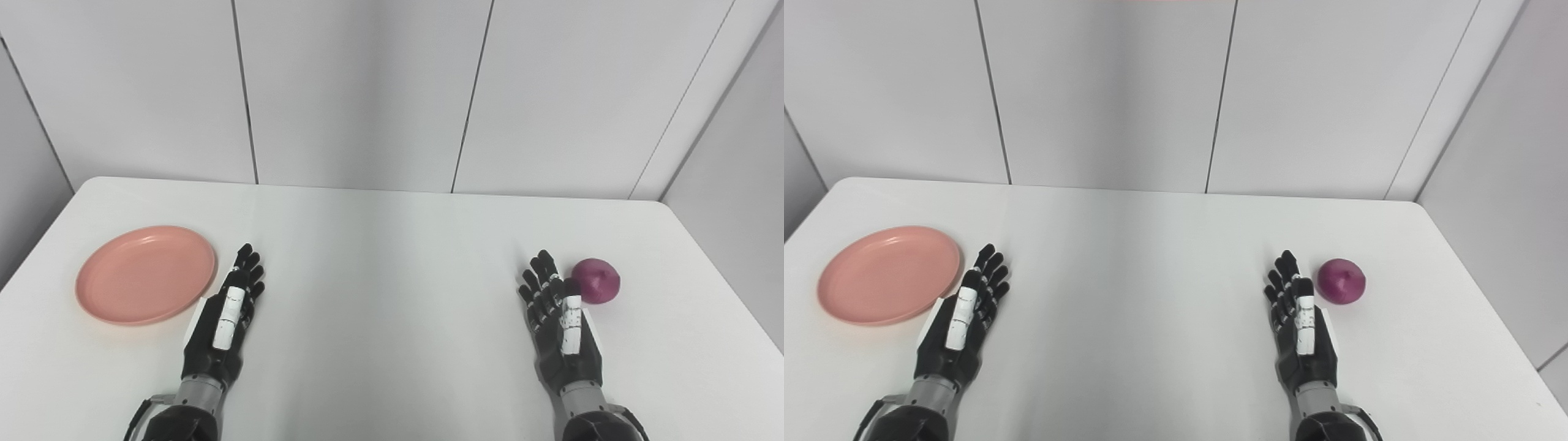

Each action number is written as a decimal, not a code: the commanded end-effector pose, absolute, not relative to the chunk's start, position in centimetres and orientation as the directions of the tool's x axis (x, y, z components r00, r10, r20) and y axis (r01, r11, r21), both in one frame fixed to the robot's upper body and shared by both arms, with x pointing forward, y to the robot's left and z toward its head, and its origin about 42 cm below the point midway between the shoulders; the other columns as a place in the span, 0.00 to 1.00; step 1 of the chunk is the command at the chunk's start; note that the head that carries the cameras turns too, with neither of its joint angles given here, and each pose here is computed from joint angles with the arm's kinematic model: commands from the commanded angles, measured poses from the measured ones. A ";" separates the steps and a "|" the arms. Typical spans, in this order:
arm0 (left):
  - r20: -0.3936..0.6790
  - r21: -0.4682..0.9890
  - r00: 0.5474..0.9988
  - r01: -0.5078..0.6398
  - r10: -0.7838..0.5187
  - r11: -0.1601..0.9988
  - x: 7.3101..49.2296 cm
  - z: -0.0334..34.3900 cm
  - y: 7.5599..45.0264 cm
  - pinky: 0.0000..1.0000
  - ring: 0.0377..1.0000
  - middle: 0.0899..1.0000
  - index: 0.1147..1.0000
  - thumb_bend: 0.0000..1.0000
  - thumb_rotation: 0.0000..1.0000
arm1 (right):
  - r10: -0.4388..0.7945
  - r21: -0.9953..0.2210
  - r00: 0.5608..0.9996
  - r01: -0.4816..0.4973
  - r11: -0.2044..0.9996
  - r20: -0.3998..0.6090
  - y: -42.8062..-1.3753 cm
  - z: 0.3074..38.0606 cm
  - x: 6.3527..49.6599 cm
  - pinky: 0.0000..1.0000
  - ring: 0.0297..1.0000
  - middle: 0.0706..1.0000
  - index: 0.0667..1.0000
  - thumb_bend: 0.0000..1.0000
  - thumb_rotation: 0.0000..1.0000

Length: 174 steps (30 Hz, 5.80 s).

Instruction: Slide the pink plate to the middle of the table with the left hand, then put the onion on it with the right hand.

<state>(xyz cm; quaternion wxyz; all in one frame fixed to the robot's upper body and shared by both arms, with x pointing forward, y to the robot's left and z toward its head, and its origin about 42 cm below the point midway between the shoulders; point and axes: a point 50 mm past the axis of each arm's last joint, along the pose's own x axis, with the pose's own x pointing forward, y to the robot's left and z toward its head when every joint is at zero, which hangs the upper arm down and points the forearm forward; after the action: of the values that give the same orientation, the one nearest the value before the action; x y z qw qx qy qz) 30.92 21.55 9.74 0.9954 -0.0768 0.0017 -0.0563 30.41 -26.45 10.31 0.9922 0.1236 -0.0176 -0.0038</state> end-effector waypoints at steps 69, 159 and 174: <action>0.372 -0.036 0.910 0.213 -0.185 0.976 40.3 21.9 23.6 0.81 0.81 0.83 0.81 0.97 0.88 | 0.006 0.303 0.990 0.038 0.952 -0.143 -31.2 3.4 27.1 1.00 1.00 1.00 1.00 0.79 1.00; 0.076 0.074 0.976 -0.208 0.202 0.975 43.1 14.9 47.2 0.70 0.76 0.79 0.77 0.95 0.79 | 0.001 0.309 0.988 0.047 0.950 -0.155 -32.0 4.5 26.6 0.99 0.97 0.96 0.95 0.91 0.94; 0.058 0.020 0.993 -0.104 0.102 0.994 41.7 12.9 42.0 0.66 0.74 0.75 0.79 0.99 0.79 | 0.005 0.297 0.989 0.040 0.954 -0.149 -31.9 5.0 26.3 0.97 0.96 0.95 0.94 0.92 0.93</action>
<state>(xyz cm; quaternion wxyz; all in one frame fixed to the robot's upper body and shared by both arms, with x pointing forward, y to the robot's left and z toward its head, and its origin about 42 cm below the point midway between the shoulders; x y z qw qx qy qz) 40.99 43.50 12.36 0.9968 0.0169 -0.0209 0.0758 30.58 -32.89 10.32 0.9929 0.1168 -0.0207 0.0129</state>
